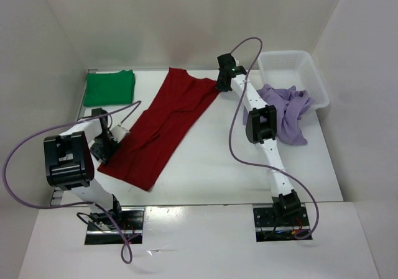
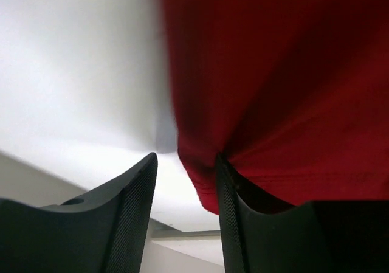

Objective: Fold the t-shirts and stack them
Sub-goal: Rotate the tshirt 90 degrees

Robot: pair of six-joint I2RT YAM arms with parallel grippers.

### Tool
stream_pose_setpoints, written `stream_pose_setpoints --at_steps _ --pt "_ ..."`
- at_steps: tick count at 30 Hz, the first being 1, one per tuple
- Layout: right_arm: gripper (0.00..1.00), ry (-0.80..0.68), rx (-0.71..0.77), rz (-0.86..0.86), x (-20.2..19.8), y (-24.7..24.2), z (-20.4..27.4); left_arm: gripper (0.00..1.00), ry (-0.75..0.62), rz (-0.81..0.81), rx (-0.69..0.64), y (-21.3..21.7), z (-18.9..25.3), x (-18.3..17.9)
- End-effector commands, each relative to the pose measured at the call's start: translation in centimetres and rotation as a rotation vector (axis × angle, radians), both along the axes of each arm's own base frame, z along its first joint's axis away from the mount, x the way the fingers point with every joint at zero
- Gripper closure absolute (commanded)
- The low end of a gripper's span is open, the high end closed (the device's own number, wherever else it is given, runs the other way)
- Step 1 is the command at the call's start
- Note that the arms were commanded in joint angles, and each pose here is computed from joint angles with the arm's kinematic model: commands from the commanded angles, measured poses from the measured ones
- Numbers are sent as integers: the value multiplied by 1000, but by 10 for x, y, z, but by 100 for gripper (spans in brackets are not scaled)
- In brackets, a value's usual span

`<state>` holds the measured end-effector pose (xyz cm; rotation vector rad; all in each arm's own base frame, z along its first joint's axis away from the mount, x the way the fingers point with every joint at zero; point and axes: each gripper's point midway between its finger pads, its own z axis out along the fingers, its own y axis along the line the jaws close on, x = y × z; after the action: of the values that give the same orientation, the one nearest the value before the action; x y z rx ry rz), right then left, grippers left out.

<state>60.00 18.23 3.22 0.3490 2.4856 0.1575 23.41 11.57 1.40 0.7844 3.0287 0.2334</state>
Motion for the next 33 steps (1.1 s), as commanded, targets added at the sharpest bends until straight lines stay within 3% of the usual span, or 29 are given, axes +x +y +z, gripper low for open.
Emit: stream_pose_setpoints --at_steps 1,2,3,5,6,8,9,11,12,13,15,16,17,19,21,22,24,28,29,31,33 --pt "84 -9 -104 69 4 -11 6 49 95 -46 -106 -49 -1 -20" --pt "74 -69 -114 78 14 -12 25 48 114 -35 -108 -55 -5 -25" --pt "50 -77 -142 73 17 -16 23 48 127 -34 -109 -60 -8 -26" --pt "27 -108 -147 110 21 -14 34 48 148 -14 -89 -63 -11 -31" --pt "11 -136 -140 99 24 -19 52 48 159 -4 -90 -64 -10 -34" --pt "0 -129 -159 107 18 -30 68 48 156 -4 -89 -64 -5 -33" --pt "0 -159 -166 96 13 -40 103 48 144 -5 -88 -64 0 -33" --pt "0 -144 -184 97 -4 -47 126 46 131 -5 -98 -65 7 -32" --pt "0 -215 -155 101 -16 -47 178 46 110 -6 -96 -65 11 -30" --pt "0 -170 -153 115 -32 -49 177 45 99 -6 -95 -65 13 -29" --pt "0 -213 -192 103 -58 -39 211 44 73 -7 -93 -65 20 -29" --pt "0 -329 -209 71 -85 -42 273 44 61 -8 -92 -65 22 -28" --pt "0 -282 -342 74 -113 -32 249 44 49 -8 -90 -65 25 -27" --pt "0 -369 -332 91 -167 -26 264 42 13 -10 -96 -66 29 -25" --pt "0 -366 -137 146 -209 8 252 41 -9 -3 -122 -69 32 -24" --pt "0 -344 -54 177 -239 11 233 41 -22 8 -121 -67 32 -24" --pt "0 -237 106 273 -299 63 187 41 -37 6 -133 -69 31 -20" --pt "0 -97 267 351 -376 141 143 40 -41 6 -133 -69 27 -21" --pt "2 -50 246 368 -388 154 123 40 -50 5 -132 -68 26 -18" --pt "11 -29 257 429 -420 189 117 40 -41 6 -133 -69 24 -22" --pt "37 31 235 481 -439 217 95 40 -51 5 -141 -70 26 -21"
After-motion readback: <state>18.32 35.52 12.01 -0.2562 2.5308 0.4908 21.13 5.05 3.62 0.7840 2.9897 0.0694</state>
